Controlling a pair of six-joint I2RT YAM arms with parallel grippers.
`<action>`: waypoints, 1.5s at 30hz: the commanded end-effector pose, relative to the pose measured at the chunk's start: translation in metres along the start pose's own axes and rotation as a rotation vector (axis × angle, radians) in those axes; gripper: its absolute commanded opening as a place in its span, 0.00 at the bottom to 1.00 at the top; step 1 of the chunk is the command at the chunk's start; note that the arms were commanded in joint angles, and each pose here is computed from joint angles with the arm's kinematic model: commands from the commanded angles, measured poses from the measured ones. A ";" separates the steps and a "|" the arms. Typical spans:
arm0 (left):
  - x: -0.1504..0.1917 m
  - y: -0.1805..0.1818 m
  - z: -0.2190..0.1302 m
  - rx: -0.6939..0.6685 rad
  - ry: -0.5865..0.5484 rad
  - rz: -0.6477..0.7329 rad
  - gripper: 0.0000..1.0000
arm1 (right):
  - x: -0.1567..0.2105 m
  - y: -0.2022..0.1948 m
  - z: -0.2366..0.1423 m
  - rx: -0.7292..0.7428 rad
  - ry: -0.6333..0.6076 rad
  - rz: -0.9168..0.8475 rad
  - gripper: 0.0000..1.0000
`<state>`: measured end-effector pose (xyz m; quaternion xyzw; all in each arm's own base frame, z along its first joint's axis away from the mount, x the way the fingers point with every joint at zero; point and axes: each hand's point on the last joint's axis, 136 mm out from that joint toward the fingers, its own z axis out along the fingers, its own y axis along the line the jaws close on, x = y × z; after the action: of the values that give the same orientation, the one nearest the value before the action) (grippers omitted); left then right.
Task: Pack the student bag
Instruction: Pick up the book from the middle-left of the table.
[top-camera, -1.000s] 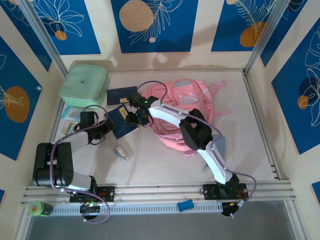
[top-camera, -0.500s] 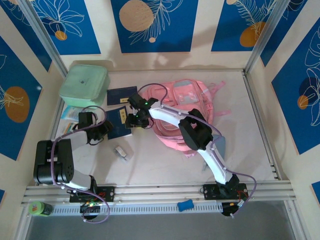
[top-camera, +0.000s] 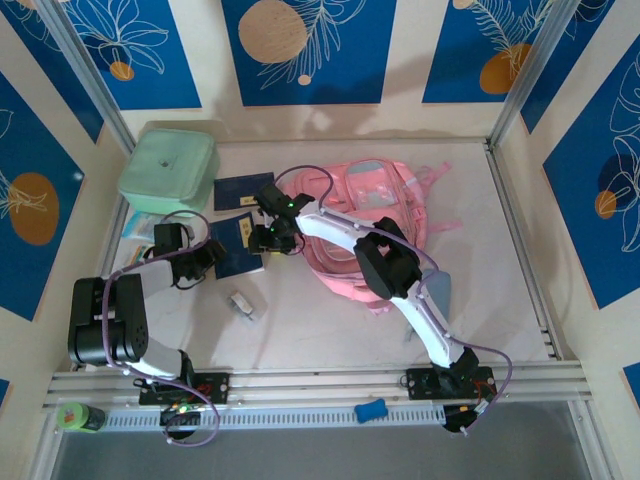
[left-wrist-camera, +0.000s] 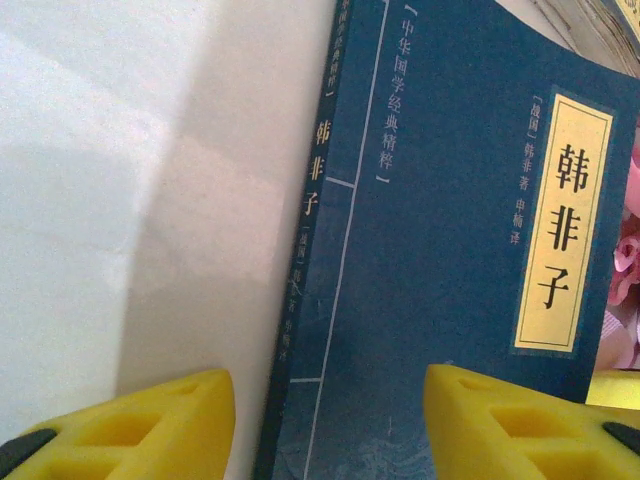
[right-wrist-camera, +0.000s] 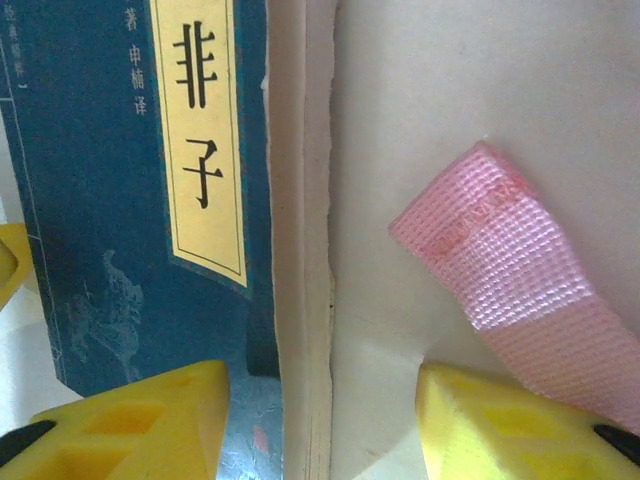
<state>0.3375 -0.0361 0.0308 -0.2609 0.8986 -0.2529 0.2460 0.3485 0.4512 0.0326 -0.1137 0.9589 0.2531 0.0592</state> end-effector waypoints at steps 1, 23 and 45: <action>0.013 -0.006 0.008 0.067 0.055 -0.005 0.53 | 0.007 0.015 0.011 -0.060 0.040 -0.002 0.53; 0.018 -0.010 0.011 0.104 0.076 -0.008 0.51 | 0.006 0.009 0.011 0.038 0.017 -0.049 0.54; 0.020 -0.015 0.012 0.127 0.078 -0.016 0.50 | 0.002 0.069 -0.023 -0.179 0.042 -0.089 0.53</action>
<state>0.3407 -0.0389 0.0309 -0.2649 0.8895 -0.2728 0.2534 0.3391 0.4851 0.0559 -0.1450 0.9437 0.2933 0.0493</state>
